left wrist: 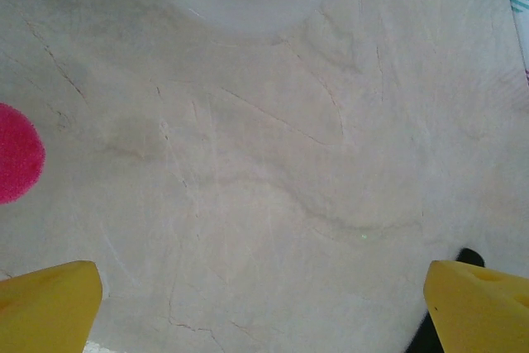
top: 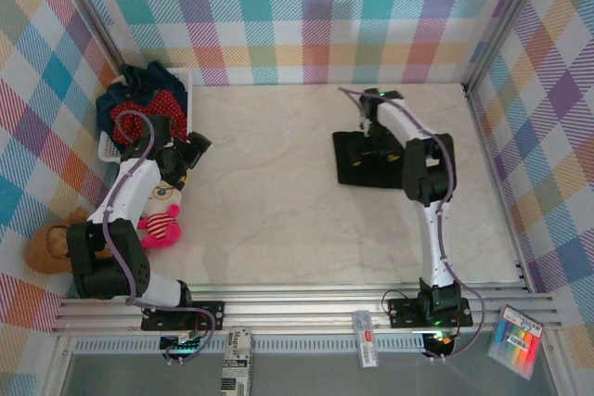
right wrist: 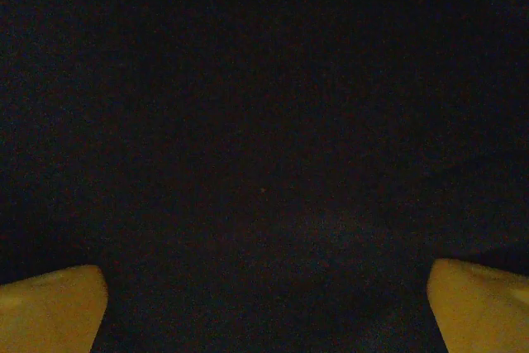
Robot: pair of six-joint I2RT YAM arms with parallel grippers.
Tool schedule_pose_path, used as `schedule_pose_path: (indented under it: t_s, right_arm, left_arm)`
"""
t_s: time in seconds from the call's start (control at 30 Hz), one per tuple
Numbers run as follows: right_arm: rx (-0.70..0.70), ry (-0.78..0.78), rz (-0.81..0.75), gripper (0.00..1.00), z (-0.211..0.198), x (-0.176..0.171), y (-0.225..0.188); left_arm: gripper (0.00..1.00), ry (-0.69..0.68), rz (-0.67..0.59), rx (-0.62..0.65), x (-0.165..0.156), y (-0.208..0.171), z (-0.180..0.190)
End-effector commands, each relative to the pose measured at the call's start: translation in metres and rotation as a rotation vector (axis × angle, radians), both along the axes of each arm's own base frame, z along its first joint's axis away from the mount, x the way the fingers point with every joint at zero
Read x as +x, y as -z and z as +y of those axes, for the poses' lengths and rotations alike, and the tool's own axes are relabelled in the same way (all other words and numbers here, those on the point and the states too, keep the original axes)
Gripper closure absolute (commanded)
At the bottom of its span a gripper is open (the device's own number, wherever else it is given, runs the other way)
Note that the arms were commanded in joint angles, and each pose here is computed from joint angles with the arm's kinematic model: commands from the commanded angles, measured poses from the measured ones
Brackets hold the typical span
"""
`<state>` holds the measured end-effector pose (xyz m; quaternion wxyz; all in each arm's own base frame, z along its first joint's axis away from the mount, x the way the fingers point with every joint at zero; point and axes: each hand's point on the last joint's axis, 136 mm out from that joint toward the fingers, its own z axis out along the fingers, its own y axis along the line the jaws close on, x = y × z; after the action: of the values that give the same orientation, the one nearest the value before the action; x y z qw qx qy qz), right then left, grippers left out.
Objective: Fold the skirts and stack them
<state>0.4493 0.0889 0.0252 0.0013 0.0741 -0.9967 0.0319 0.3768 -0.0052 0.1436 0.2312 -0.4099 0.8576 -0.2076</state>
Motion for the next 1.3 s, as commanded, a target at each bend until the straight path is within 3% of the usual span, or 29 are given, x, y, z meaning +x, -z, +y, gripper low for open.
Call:
schedule_pose_path:
  t_s: [0.0,0.2,0.47,0.8,1.03,1.17,1.27]
  right_arm:
    - [-0.031,-0.059,0.094,0.01,-0.05,-0.008,0.024]
    - [-0.068,-0.116,0.089,0.01,-0.121,0.009,0.028]
    - [-0.086,-0.161,-0.001,0.01,-0.169,0.038,0.019]
    - [0.032,-0.098,-0.125,0.01,-0.147,0.057,-0.028]
    - [0.07,0.04,-0.267,0.01,-0.14,0.061,-0.099]
    - [0.274,0.21,-0.44,0.01,-0.108,0.063,-0.161]
    - [0.459,0.31,-0.595,0.01,-0.086,0.061,-0.198]
  left_arm:
    - [0.0,-0.013,0.001,0.02,-0.008,-0.001,0.007]
    - [0.0,-0.017,0.007,0.044,-0.013,-0.005,0.011]
    - [0.0,-0.026,0.005,0.068,-0.018,-0.01,0.015]
    - [0.0,-0.01,-0.006,0.094,-0.011,-0.021,0.017]
    - [0.0,0.013,0.031,0.271,0.002,-0.037,0.043]
    - [0.0,-0.025,0.075,0.458,0.009,-0.054,0.076]
    - [0.0,-0.044,0.073,0.527,0.021,-0.059,0.091]
